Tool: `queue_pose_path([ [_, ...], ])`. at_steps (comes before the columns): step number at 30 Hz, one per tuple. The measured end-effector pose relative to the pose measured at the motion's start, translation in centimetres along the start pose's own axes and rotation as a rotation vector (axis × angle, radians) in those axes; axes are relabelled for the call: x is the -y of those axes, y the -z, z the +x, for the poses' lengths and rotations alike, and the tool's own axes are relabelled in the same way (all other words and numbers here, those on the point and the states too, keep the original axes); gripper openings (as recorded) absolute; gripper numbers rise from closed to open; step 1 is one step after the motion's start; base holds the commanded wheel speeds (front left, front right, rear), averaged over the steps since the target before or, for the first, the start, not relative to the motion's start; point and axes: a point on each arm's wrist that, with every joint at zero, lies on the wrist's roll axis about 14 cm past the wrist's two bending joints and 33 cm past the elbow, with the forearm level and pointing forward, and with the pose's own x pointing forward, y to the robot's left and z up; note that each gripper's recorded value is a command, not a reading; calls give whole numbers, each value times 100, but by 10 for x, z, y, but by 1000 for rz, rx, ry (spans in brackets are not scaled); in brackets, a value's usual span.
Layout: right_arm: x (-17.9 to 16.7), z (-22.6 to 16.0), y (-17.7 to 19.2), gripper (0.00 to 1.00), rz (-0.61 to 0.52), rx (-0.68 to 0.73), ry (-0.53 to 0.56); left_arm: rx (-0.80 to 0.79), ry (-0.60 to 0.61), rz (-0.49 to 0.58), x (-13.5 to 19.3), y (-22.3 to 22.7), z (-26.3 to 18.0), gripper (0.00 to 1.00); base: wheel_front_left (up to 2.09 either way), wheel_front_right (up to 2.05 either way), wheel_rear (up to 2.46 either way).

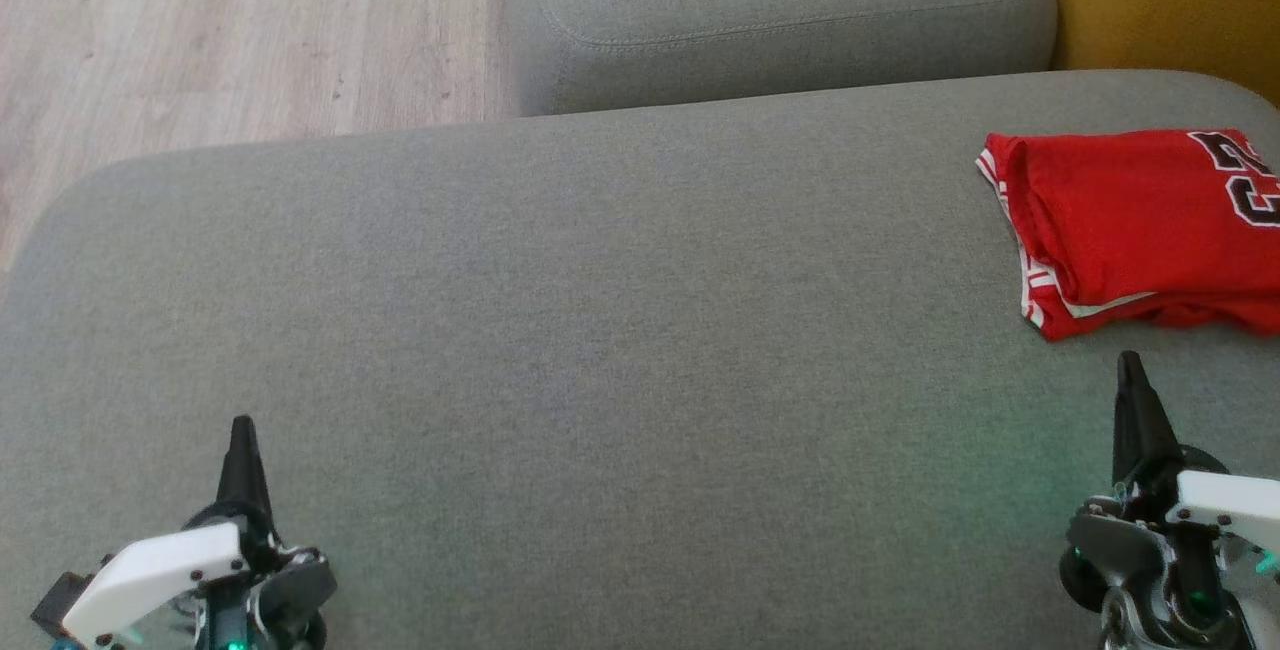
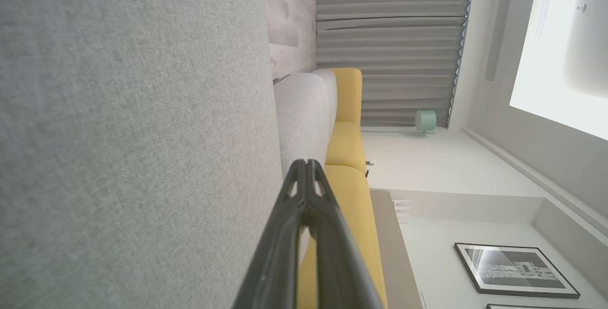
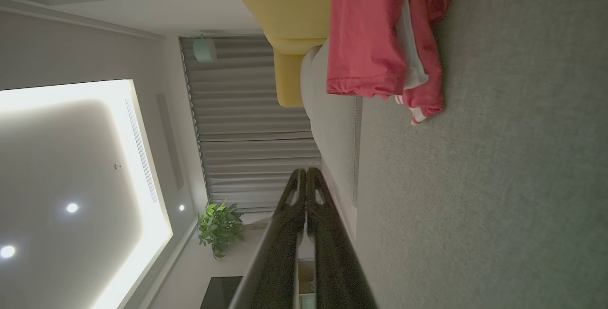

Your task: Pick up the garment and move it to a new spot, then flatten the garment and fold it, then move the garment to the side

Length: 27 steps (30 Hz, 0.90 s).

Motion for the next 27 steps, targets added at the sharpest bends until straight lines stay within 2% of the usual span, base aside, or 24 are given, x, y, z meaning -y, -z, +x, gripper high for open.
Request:
queue_pose_path([
  [27,0,0,0,0,0,0,0,-4,0,0,0,0,0,0,0,0,0],
])
